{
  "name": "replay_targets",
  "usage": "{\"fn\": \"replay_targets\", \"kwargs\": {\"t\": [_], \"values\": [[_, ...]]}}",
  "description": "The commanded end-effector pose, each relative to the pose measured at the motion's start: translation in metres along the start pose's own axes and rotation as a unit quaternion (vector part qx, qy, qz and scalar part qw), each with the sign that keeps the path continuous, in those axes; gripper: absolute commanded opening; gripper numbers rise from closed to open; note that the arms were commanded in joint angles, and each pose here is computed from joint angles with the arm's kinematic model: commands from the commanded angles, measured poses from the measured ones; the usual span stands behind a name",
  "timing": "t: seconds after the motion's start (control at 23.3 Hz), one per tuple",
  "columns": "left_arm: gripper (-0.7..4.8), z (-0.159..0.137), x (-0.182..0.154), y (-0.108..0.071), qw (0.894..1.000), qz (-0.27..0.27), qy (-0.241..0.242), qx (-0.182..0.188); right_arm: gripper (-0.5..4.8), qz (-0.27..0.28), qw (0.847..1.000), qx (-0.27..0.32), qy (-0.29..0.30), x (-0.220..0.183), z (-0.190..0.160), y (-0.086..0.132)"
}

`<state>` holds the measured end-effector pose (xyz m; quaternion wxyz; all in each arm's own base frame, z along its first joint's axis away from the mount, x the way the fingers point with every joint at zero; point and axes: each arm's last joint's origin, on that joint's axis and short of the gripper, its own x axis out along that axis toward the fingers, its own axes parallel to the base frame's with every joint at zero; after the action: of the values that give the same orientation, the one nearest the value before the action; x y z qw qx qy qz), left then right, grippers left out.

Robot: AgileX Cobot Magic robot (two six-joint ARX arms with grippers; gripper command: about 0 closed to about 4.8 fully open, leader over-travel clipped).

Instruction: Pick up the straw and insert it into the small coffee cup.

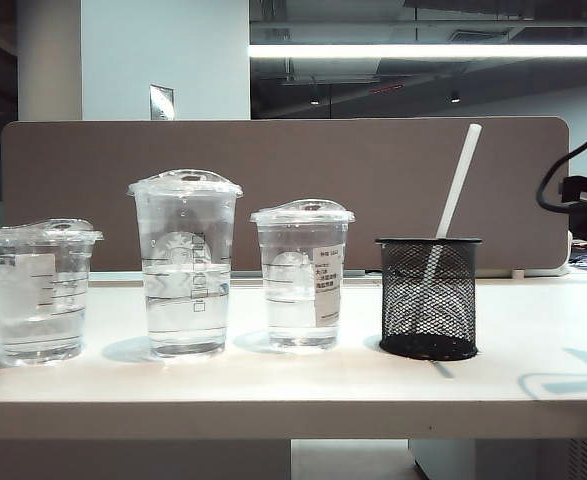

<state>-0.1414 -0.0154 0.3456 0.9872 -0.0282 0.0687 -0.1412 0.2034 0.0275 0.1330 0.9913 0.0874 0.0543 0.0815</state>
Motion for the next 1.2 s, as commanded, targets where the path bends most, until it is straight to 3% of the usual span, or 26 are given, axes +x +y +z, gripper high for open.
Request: {"fn": "replay_targets", "kwargs": {"t": [0.04,0.21,0.52,0.69,1.2], "values": [[-0.06,0.000,0.000,0.000,1.000,0.002,0.000,-0.001,0.00,0.015,1.000,-0.001,-0.012,-0.009,-0.001,0.011],[-0.05,0.000,0.000,0.000,1.000,0.002,0.000,-0.001,0.01,0.031,0.999,-0.005,-0.024,-0.022,-0.004,0.025],[-0.05,0.000,0.000,0.000,1.000,0.002,0.000,-0.001,1.73,0.119,0.992,-0.007,-0.030,-0.038,-0.007,0.052],[-0.06,0.000,0.000,-0.001,1.000,-0.008,0.000,-0.001,1.81,0.151,0.988,-0.004,-0.043,-0.041,-0.005,0.063],[-0.06,0.000,0.000,-0.001,1.000,-0.017,0.000,0.021,1.81,0.168,0.984,-0.003,-0.054,-0.020,0.012,0.075]]}}
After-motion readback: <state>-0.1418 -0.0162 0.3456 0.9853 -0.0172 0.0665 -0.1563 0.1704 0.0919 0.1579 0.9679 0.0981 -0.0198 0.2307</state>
